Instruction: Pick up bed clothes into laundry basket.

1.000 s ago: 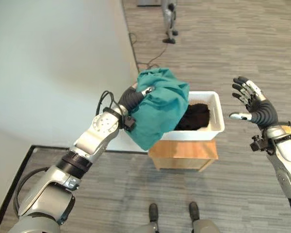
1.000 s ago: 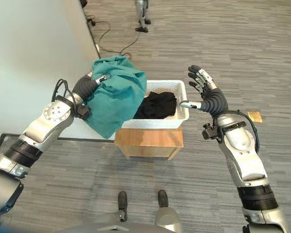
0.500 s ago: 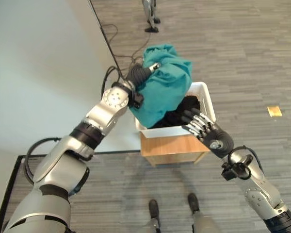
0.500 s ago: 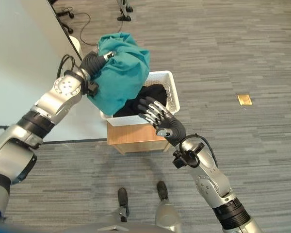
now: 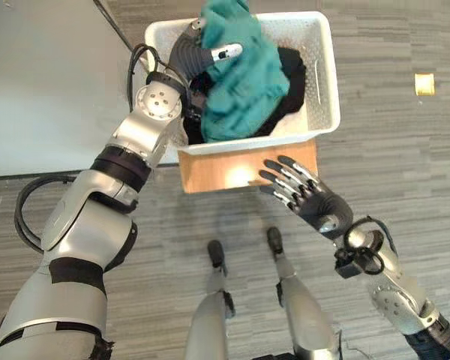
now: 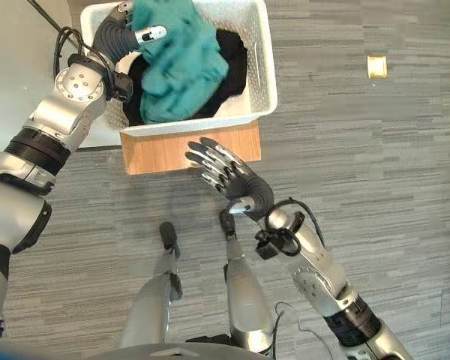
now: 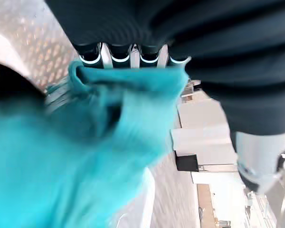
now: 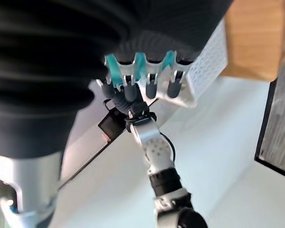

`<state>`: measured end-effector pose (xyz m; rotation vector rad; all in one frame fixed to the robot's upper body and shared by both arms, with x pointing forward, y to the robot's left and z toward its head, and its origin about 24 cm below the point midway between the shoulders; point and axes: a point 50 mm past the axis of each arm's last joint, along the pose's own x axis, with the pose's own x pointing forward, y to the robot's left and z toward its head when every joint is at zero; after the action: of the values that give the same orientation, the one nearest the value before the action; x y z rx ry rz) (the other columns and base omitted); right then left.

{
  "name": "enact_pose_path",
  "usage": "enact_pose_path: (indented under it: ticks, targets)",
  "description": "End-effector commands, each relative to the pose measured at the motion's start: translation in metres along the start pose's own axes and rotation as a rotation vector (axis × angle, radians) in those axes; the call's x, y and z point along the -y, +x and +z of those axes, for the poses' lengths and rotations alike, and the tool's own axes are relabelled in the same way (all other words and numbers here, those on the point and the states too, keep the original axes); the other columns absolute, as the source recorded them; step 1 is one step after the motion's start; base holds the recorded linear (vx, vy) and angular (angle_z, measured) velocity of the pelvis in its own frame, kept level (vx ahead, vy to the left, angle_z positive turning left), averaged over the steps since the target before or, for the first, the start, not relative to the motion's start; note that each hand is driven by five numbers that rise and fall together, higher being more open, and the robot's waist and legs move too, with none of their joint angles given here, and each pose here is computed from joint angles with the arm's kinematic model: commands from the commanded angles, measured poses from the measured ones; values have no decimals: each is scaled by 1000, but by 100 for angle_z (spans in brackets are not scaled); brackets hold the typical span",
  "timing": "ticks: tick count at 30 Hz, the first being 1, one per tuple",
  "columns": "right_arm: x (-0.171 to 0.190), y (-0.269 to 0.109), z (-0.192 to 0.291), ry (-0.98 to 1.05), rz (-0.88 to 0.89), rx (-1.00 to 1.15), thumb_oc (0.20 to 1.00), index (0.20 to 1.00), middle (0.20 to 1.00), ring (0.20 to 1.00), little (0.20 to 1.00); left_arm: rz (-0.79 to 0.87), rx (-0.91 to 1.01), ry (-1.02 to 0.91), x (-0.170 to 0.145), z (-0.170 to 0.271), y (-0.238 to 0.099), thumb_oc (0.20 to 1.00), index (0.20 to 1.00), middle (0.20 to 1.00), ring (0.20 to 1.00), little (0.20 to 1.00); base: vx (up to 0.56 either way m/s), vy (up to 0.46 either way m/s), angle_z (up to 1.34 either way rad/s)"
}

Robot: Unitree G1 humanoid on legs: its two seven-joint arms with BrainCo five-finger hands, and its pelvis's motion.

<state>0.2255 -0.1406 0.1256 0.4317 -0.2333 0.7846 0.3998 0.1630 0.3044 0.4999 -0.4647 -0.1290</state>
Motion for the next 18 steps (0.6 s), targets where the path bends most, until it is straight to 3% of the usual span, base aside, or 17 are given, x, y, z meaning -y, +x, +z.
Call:
enact_pose_path:
  ticks: [1, 5, 8, 11, 12, 13, 14, 15, 17, 18]
  targets:
    - [8, -7, 14, 16, -23, 95, 1000, 1000, 1000, 1000, 1000, 20, 207, 72, -13, 52, 9, 1000, 1000, 1000, 1000, 1000, -4, 9, 18]
    - [18, -17, 9, 18, -92, 79, 1000, 1000, 1000, 1000, 1000, 17, 192, -11, -17, 25, -15, 1000, 1000, 1000, 1000, 1000, 58, 19, 5]
    - [35, -35, 12, -42, -248, 101, 1000, 1000, 1000, 1000, 1000, 38, 148, -217, -15, -19, -62, 1000, 1000, 1000, 1000, 1000, 128, 68, -1]
    - [39, -38, 15, -73, -290, 114, 1000, 1000, 1000, 1000, 1000, 42, 108, -268, -9, -35, -76, 1000, 1000, 1000, 1000, 1000, 43, 83, 17]
    - [41, -42, 14, -78, -320, 124, 1000, 1000, 1000, 1000, 1000, 50, 88, -327, -11, -47, -95, 1000, 1000, 1000, 1000, 1000, 28, 162, 55]
    - [34, -19, 0, -103, -302, 109, 1000, 1000, 1000, 1000, 1000, 57, 4, -427, 5, -74, -129, 1000, 1000, 1000, 1000, 1000, 29, 163, 73]
    - [33, -19, 0, -103, -300, 107, 1000, 1000, 1000, 1000, 1000, 59, 3, -427, 5, -74, -130, 1000, 1000, 1000, 1000, 1000, 192, 57, 95]
    - [28, -18, -4, -135, -283, 72, 1000, 1000, 1000, 1000, 1000, 71, -132, -524, 23, -108, -174, 1000, 1000, 1000, 1000, 1000, 178, -52, 106]
    - [28, -18, -5, -134, -283, 71, 1000, 1000, 1000, 1000, 1000, 72, -133, -524, 23, -109, -174, 1000, 1000, 1000, 1000, 1000, 193, -44, 199]
    - [23, -8, -6, -115, -253, 97, 1000, 1000, 1000, 1000, 1000, 103, -237, -517, 21, -126, -217, 1000, 1000, 1000, 1000, 1000, 264, -73, 291]
